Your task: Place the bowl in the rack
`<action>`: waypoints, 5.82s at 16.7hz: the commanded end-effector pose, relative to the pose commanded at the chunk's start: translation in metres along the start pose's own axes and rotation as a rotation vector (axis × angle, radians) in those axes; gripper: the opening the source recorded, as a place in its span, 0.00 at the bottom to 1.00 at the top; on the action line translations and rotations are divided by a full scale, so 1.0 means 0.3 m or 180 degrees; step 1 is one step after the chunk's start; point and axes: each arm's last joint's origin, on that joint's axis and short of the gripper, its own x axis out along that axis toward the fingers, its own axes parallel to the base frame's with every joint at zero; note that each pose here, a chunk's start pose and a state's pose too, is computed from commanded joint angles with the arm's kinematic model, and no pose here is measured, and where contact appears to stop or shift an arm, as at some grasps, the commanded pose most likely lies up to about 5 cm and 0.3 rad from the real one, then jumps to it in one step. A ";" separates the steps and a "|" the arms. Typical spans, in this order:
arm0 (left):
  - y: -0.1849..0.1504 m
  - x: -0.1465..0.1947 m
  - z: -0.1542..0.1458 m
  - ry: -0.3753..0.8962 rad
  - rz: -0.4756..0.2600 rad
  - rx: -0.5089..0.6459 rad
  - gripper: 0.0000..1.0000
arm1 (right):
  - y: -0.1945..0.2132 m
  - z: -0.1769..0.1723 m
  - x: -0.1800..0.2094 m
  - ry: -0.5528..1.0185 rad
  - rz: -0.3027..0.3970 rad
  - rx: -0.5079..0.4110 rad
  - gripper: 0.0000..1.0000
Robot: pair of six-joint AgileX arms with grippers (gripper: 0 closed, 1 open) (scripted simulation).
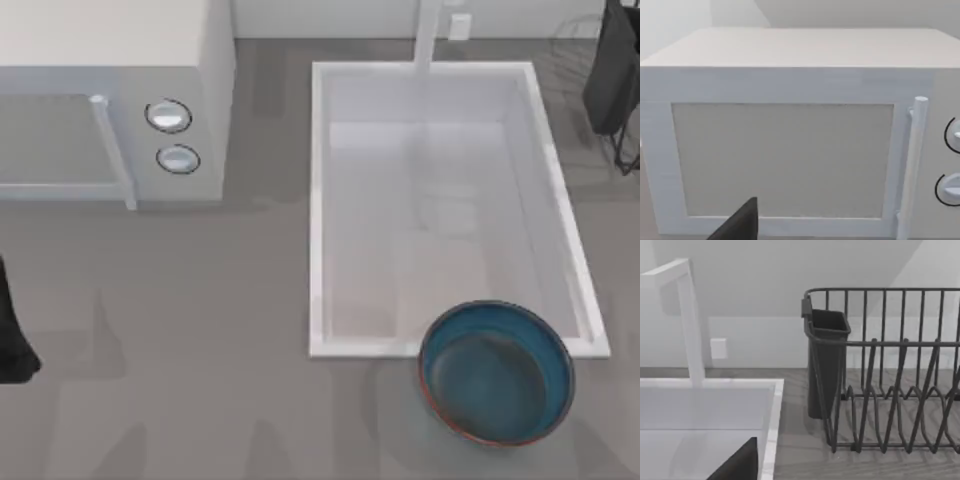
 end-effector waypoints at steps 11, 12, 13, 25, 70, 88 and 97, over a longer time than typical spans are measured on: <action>0.000 0.000 0.000 0.0000 0.0000 0.0000 1.00 | 0.074 0.185 0.071 0.1553 0.0365 0.0428 1.00; 0.000 0.000 0.000 0.0000 0.0000 0.0000 1.00 | 0.093 0.203 0.098 0.1889 0.0386 0.0465 1.00; 0.000 0.000 0.000 0.0000 0.0000 0.0000 1.00 | 0.114 0.217 0.129 0.2234 0.0393 0.0490 1.00; 0.000 0.000 0.000 0.0000 0.0000 0.0000 1.00 | 0.394 0.238 0.409 0.4705 -0.0089 0.0125 1.00; 0.000 0.000 0.000 0.0000 0.0000 0.0000 1.00 | 0.406 -0.083 0.445 0.4731 -0.0096 0.0111 0.00; 0.000 0.000 0.000 0.0000 0.0000 0.0000 1.00 | 0.402 0.574 0.440 0.4730 -0.0100 0.0117 0.00; 0.000 0.000 0.000 0.0000 0.0000 0.0000 1.00 | 0.269 0.598 0.495 0.4164 0.0129 0.0712 0.00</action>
